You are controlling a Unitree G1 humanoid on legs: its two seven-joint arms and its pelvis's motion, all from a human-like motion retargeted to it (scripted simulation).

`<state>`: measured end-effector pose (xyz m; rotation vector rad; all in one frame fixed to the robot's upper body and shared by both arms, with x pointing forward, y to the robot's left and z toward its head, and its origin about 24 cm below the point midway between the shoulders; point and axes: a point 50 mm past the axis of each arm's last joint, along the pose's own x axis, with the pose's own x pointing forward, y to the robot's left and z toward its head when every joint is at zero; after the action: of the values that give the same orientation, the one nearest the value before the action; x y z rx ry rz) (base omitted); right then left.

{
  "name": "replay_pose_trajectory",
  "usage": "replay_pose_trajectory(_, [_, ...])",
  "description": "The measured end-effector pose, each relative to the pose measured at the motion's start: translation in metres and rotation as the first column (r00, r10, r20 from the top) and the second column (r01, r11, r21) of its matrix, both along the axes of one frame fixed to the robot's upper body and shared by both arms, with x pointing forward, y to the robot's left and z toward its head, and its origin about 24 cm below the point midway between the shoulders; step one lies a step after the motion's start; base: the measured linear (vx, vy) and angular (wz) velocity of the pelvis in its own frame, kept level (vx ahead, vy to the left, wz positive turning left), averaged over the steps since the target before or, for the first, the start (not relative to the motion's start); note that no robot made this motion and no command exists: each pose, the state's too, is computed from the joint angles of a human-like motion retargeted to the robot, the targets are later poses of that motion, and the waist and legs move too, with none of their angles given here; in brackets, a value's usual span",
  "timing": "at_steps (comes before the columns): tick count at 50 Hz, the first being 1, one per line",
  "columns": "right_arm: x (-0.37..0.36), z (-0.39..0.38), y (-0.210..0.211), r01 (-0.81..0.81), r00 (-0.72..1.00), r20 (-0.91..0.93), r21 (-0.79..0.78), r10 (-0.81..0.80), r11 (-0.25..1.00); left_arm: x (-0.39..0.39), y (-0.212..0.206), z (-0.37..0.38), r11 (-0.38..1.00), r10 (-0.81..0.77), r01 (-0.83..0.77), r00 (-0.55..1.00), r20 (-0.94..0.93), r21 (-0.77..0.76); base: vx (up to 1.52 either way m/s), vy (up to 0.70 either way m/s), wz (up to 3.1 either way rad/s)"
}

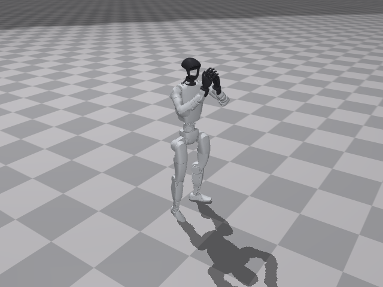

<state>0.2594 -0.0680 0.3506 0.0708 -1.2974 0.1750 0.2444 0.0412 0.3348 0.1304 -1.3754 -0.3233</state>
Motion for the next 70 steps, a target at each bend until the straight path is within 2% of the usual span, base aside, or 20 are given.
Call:
replay_pose_trajectory(4, [-0.019,0.003,0.023,-0.070,0.994,0.077,-0.109,0.079,0.992,-0.002,-0.026,0.002,0.999,-0.042,0.042,0.999,0.014,0.025,-0.03,-0.18,-1.24])
replay_pose_trajectory(7, [-0.013,0.008,0.007,0.002,0.996,0.092,-0.102,0.007,0.995,-0.006,-0.023,0.009,0.999,-0.036,0.036,0.997,0.066,0.014,-0.02,-0.20,-1.10])
replay_pose_trajectory(12, [-0.004,0.012,-0.029,0.148,0.986,0.083,0.001,-0.147,0.989,-0.005,-0.013,0.013,0.993,-0.080,0.081,0.997,0.026,-0.088,-0.01,-0.20,-0.94])
replay_pose_trajectory(16, [-0.023,0.005,0.004,0.111,0.980,0.185,-0.195,-0.075,0.975,-0.008,-0.041,0.008,0.980,-0.194,0.191,0.980,-0.048,-0.057,0.01,-0.13,-0.75])
replay_pose_trajectory(17, [-0.027,0.004,0.007,0.120,0.975,0.209,-0.202,-0.077,0.972,-0.010,-0.044,0.008,0.979,-0.196,0.194,0.980,-0.038,-0.062,0.02,-0.10,-0.63])
replay_pose_trajectory(21, [-0.019,0.009,-0.017,0.203,0.965,0.199,-0.168,-0.169,0.965,-0.014,-0.039,0.015,0.984,-0.167,0.168,0.986,0.026,-0.055,0.02,-0.07,-0.55])
replay_pose_trajectory(24, [-0.012,0.014,-0.040,0.250,0.959,0.158,-0.068,-0.237,0.966,-0.011,-0.029,0.018,0.981,-0.157,0.157,0.988,0.015,-0.114,0.03,-0.06,-0.48])
replay_pose_trajectory(26, [-0.015,0.008,-0.034,0.236,0.962,0.163,-0.090,-0.219,0.968,-0.011,-0.037,0.015,0.972,-0.198,0.193,0.980,-0.026,-0.136,0.03,-0.07,-0.43])
replay_pose_trajectory(29, [-0.026,-0.009,-0.007,0.164,0.974,0.193,-0.246,-0.117,0.955,-0.015,-0.057,0.010,0.959,-0.260,0.250,0.963,-0.073,-0.131,0.03,-0.07,-0.38])
replay_pose_trajectory(32, [-0.024,-0.010,-0.013,0.200,0.968,0.198,-0.251,-0.152,0.947,-0.017,-0.055,0.010,0.961,-0.261,0.254,0.964,-0.045,-0.113,0.03,-0.06,-0.31])
replay_pose_trajectory(34, [-0.017,-0.006,-0.028,0.208,0.973,0.150,-0.233,-0.177,0.950,-0.016,-0.048,0.013,0.959,-0.270,0.264,0.962,-0.044,-0.103,0.02,-0.05,-0.25])
replay_pose_trajectory(38, [-0.015,-0.004,-0.044,0.209,0.974,0.104,-0.081,-0.200,0.975,-0.014,-0.050,0.017,0.958,-0.270,0.262,0.961,-0.052,-0.117,0.02,-0.04,-0.22])
replay_pose_trajectory(41, [-0.023,-0.006,-0.028,0.154,0.982,0.133,-0.127,-0.137,0.980,-0.020,-0.074,0.018,0.949,-0.312,0.308,0.947,-0.075,-0.062,0.01,-0.02,-0.12])
replay_pose_trajectory(44, [-0.026,-0.005,-0.030,0.170,0.977,0.148,-0.110,-0.153,0.979,-0.026,-0.079,0.022,0.945,-0.326,0.325,0.944,-0.046,-0.039,0.00,0.00,0.00])
replay_pose_trajectory(51, [-0.014,0.001,-0.071,0.239,0.968,0.068,0.038,-0.241,0.970,-0.022,-0.050,0.028,0.965,-0.244,0.246,0.969,0.036,-0.095,0.00,0.00,0.00])
replay_pose_trajectory(56, [-0.016,-0.009,-0.029,0.097,0.994,0.048,-0.072,-0.094,0.993,-0.018,-0.085,0.015,0.952,-0.306,0.303,0.948,-0.092,-0.048,0.00,0.00,0.00])
replay_pose_trajectory(60, [0.003,-0.016,-0.038,0.143,0.989,-0.023,-0.095,-0.146,0.985,0.002,-0.070,0.010,0.976,-0.216,0.217,0.972,-0.095,-0.004,-0.02,0.01,0.10])
replay_pose_trajectory(64, [0.014,-0.018,-0.055,0.203,0.976,-0.080,-0.022,-0.204,0.979,0.015,-0.048,0.007,0.986,-0.156,0.148,0.980,-0.125,-0.074,-0.05,0.05,0.39])
replay_pose_trajectory(69, [0.005,-0.026,-0.015,0.017,0.994,-0.104,-0.075,-0.025,0.997,0.011,-0.070,-0.004,0.974,-0.226,0.218,0.954,-0.199,-0.061,-0.05,0.11,0.72])
replay_pose_trajectory(70, [0.007,-0.025,-0.015,0.032,0.995,-0.096,-0.087,-0.041,0.996,0.012,-0.067,-0.005,0.978,-0.210,0.204,0.959,-0.192,-0.054,-0.04,0.14,0.95])
